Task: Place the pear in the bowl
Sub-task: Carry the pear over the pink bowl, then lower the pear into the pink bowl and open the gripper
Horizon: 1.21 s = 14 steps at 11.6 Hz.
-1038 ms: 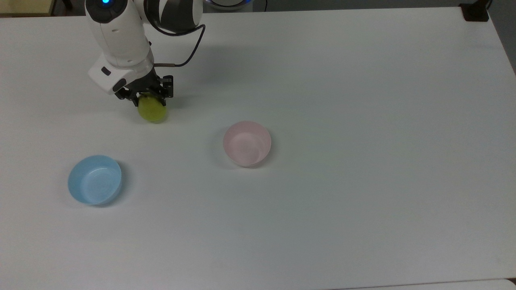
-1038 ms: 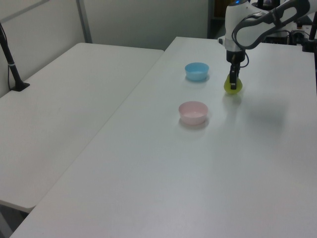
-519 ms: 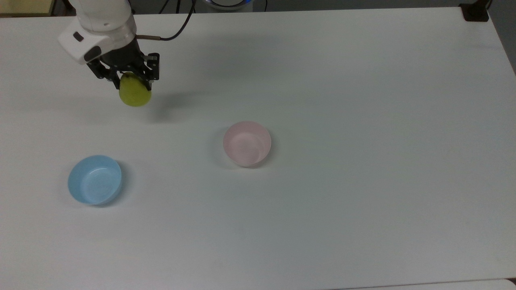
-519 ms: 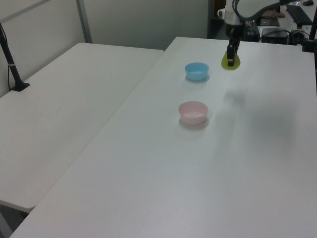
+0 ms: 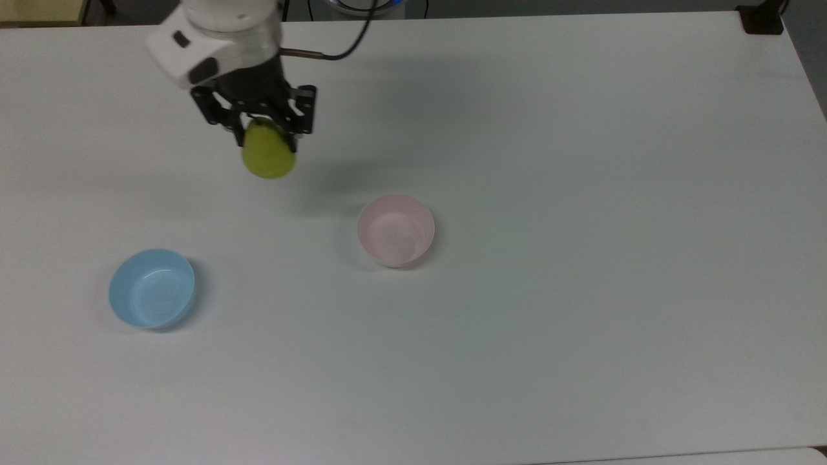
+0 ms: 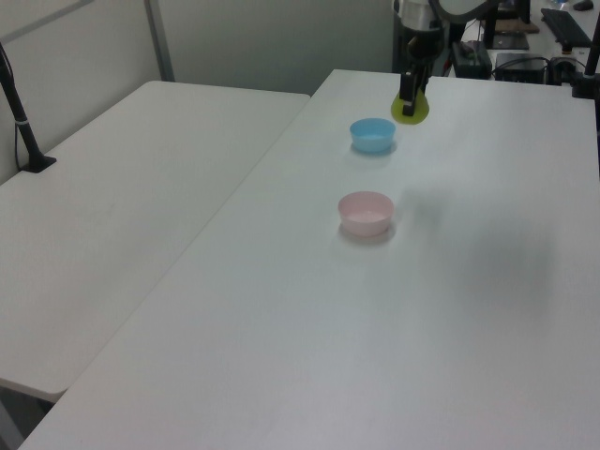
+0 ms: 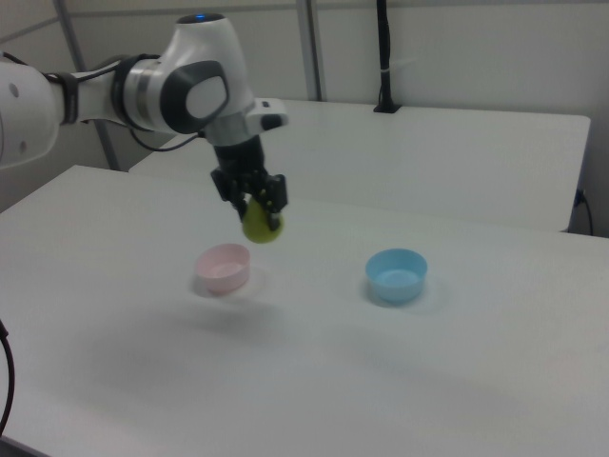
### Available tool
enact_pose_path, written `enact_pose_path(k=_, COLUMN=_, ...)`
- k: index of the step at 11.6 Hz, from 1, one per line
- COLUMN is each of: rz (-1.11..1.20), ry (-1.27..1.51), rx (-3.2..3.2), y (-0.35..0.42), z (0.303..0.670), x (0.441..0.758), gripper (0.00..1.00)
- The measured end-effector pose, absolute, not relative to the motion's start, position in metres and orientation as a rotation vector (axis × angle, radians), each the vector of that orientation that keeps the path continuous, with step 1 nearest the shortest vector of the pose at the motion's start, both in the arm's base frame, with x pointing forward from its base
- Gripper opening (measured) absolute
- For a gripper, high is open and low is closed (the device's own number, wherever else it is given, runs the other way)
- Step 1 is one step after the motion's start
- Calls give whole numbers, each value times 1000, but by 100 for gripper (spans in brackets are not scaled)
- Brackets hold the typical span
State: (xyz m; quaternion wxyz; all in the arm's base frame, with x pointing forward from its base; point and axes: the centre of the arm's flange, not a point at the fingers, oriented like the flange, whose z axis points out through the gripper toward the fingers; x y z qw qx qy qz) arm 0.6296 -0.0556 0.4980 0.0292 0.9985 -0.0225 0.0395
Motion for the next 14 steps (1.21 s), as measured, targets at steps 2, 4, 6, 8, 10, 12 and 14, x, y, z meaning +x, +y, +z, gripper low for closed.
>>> enact_pose_path(k=2, rz=115, ry=-33, rx=3087, y=-1, z=493, x=633, gripper=67)
enact_pose_path(k=4, rz=97, ry=25, rx=3094, y=41, z=484, x=634, gripper=67)
enact_pose_path(k=6, rz=105, ry=71, rx=3128, y=70, z=475, x=637, gripper=67)
enact_pose_path(k=8, rz=137, ry=93, rx=3142, y=84, z=461, x=644, gripper=67)
enact_pose_path(k=10, rz=148, ry=114, rx=3140, y=95, z=432, x=655, gripper=67)
enact_pose_path(k=12, rz=119, ry=129, rx=3138, y=102, z=399, x=662, gripper=67)
enact_pose_path(k=14, rz=117, ry=129, rx=3136, y=103, z=378, x=667, gripper=67)
